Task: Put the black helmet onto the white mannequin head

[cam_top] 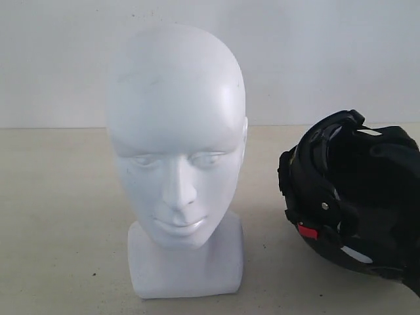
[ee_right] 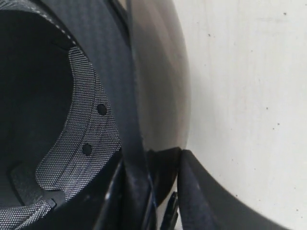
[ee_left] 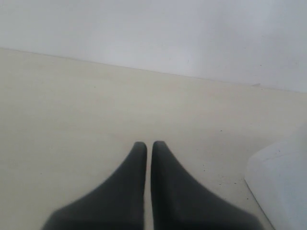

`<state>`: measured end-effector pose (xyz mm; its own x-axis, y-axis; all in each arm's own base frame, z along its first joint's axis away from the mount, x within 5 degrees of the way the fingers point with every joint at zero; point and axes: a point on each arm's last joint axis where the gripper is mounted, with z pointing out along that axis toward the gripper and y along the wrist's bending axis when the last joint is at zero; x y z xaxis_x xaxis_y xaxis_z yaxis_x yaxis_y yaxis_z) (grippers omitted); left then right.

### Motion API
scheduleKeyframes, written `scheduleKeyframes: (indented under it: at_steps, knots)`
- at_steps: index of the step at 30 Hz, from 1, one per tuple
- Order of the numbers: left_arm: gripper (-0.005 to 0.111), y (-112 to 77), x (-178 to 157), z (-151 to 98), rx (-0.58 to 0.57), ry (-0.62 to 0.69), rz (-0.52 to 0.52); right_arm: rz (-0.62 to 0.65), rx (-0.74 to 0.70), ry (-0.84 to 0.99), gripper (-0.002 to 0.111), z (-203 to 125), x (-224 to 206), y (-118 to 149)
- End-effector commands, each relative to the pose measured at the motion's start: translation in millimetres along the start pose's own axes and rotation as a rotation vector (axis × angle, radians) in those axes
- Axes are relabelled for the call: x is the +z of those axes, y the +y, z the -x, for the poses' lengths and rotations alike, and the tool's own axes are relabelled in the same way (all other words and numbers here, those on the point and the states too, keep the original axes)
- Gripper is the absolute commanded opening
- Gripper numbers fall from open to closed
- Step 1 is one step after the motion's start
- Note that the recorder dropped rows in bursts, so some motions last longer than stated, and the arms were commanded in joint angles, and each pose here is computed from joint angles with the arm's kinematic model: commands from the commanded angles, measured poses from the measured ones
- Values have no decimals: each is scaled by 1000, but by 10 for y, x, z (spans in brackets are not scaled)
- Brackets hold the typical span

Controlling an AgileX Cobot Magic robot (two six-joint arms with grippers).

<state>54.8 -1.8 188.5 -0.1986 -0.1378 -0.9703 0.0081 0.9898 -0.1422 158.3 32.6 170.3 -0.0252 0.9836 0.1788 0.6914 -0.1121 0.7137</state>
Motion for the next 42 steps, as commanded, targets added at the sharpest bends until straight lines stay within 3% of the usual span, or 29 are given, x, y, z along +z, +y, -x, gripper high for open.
scheduleKeyframes:
  at_steps: [1,10,18,21,26,28,42]
  knots:
    - [4,0,1,-12,-4,2,-2,142,-37,-30,0,17,-27,161]
    - [4,0,1,-12,-4,2,-2,160,-116,27,0,-117,-26,260]
    - [4,0,1,-12,-4,2,-2,92,-160,32,0,-132,44,214]
    - [4,0,1,-12,-4,2,-2,101,-160,30,11,-131,43,222]
    - [4,0,1,-12,-4,2,-2,132,-164,26,53,-130,34,250]
    - [4,0,1,-12,-4,2,-2,132,-164,26,63,-130,34,250]
    - [4,0,1,-12,-4,2,-2,163,-195,84,65,-199,-153,258]
